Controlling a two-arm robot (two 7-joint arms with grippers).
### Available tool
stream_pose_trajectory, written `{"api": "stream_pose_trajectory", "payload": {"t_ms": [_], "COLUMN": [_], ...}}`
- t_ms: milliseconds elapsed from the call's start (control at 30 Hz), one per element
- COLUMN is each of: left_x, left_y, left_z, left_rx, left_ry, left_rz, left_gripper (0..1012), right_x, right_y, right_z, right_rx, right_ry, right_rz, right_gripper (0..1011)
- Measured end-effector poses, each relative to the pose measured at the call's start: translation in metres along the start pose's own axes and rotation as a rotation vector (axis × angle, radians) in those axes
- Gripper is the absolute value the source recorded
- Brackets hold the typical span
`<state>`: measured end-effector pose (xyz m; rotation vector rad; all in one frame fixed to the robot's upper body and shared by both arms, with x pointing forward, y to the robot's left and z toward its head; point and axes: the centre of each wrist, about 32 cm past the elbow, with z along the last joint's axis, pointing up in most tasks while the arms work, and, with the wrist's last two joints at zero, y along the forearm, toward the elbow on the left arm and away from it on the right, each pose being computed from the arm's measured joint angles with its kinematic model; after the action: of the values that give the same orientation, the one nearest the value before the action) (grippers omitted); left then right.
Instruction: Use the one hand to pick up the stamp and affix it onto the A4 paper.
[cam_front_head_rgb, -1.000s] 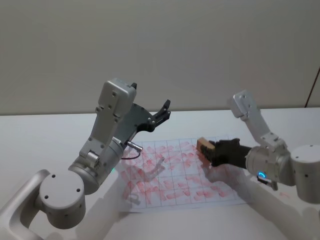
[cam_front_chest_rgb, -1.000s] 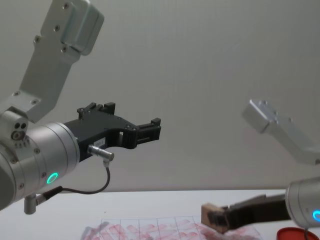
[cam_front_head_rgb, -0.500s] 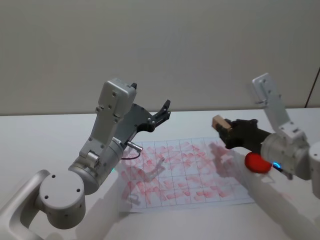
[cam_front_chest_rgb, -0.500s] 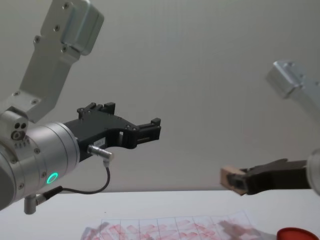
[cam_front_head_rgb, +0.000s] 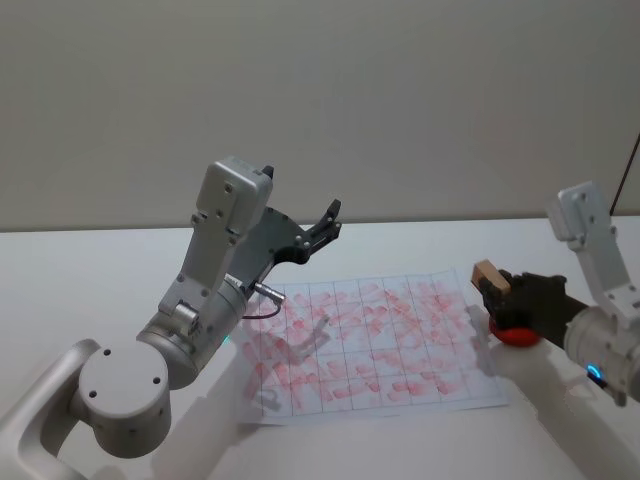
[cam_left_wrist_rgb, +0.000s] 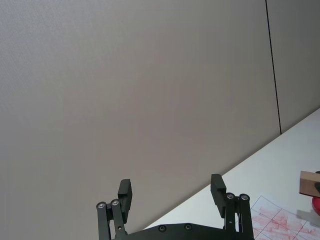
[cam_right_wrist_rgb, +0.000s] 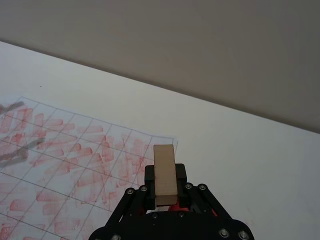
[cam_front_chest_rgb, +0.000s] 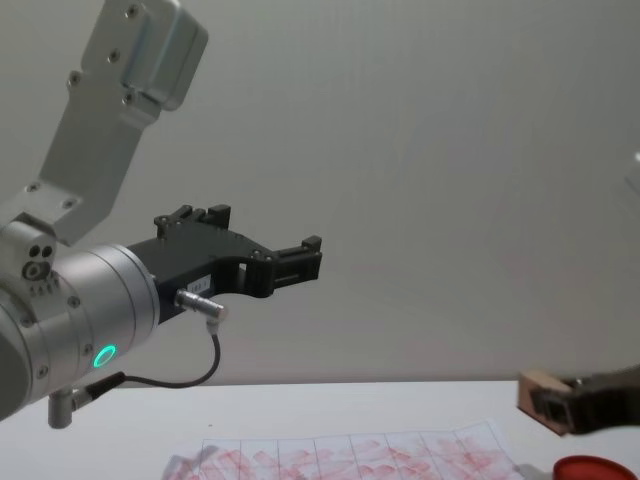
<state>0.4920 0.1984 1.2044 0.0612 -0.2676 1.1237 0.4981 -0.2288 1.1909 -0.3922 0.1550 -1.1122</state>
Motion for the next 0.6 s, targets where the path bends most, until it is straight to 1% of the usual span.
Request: {"api": "stream_pose_trajectory", "payload": {"t_ms": [133,267,600], "left_x": [0.0000,0.0000,0.0000], "left_y": [0.0000,0.0000,0.0000], "left_z": [0.0000,0.0000,0.0000], "left_rx": [0.000,0.000,0.000], "left_ry": [0.000,0.000,0.000], "left_rz": [0.000,0.000,0.000], "left_gripper": [1001,1001,1001], "right_x": [0.001,0.002,0.007], "right_y": [-0.005,-0.007,-0.004], "right_z": [-0.009,-0.014,-0.024], "right_rx": [-0.024,-0.039,-0.079], "right_ry": [0.020,0.026,0.031], "right_rz": [-0.020,-0.033,-0.049], "right_gripper": [217,216,217]}}
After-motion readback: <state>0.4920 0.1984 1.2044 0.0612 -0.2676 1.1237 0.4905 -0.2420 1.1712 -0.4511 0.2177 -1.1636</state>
